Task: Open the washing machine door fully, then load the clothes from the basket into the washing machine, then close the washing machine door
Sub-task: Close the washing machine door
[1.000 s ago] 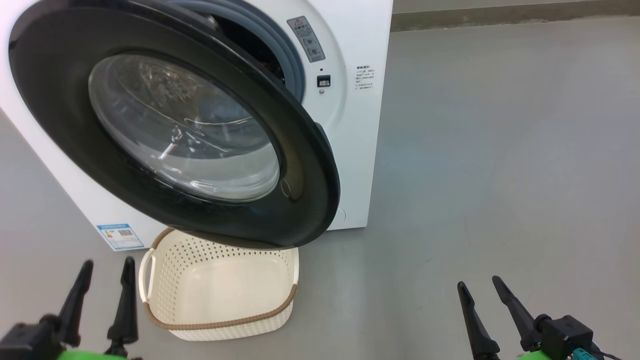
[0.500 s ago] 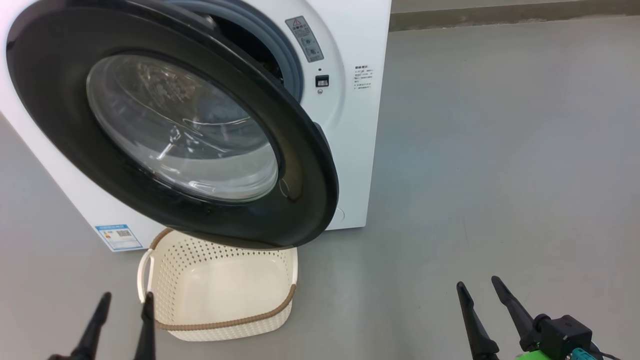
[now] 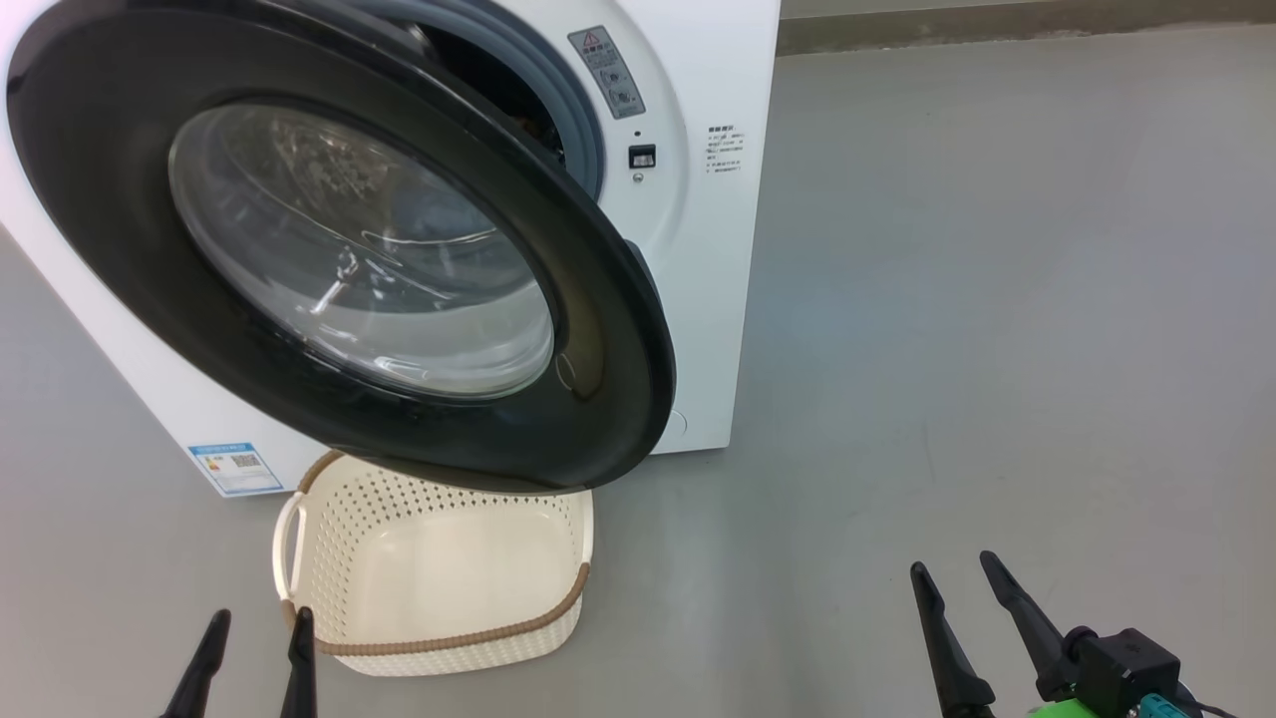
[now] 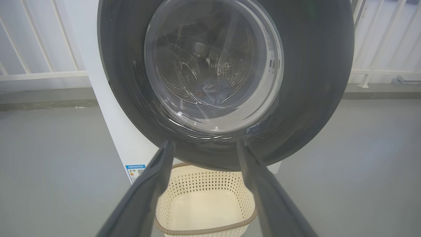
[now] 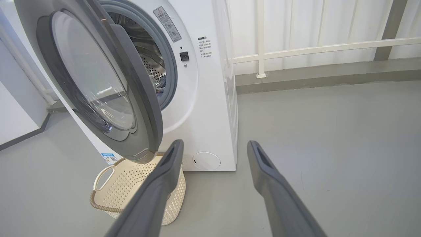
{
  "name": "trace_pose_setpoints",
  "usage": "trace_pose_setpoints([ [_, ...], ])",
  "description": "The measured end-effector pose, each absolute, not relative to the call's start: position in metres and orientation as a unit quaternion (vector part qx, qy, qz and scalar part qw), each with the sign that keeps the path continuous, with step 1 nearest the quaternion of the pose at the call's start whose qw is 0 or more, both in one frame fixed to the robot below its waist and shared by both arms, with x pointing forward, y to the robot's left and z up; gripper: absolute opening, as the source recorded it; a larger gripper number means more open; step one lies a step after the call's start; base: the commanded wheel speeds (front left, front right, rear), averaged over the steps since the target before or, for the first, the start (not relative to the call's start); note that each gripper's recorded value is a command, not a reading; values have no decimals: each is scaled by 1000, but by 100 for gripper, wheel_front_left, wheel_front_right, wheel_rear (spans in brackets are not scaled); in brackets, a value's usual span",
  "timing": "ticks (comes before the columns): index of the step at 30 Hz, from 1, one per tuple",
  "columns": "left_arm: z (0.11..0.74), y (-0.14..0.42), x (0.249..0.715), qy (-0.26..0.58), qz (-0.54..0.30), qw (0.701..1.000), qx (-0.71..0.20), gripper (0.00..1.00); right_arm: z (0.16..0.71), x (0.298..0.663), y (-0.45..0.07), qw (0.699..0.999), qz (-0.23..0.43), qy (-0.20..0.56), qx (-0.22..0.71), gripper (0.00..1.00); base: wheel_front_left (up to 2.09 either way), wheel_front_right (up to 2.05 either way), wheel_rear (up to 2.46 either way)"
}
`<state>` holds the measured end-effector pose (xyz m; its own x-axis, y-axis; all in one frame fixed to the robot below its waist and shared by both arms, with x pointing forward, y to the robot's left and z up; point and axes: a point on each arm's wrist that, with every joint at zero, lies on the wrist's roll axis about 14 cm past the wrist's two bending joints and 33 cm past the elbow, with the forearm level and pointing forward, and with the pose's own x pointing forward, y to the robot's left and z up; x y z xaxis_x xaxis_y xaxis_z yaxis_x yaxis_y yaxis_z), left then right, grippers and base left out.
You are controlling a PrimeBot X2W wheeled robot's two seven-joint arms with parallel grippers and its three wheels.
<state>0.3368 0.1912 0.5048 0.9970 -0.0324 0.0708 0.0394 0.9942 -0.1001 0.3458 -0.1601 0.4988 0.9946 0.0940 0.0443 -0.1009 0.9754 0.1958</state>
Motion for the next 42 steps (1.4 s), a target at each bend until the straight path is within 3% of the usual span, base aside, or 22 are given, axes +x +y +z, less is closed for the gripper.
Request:
trace_pose_setpoints([
  [17,474,195,333,12,-4,998,-61,100,495,349,-158,994,51,-9,98,100,0,0,0],
  [42,472,197,330,14,4,998,-62,100,499,348,-158,994,53,-17,94,100,0,0,0],
])
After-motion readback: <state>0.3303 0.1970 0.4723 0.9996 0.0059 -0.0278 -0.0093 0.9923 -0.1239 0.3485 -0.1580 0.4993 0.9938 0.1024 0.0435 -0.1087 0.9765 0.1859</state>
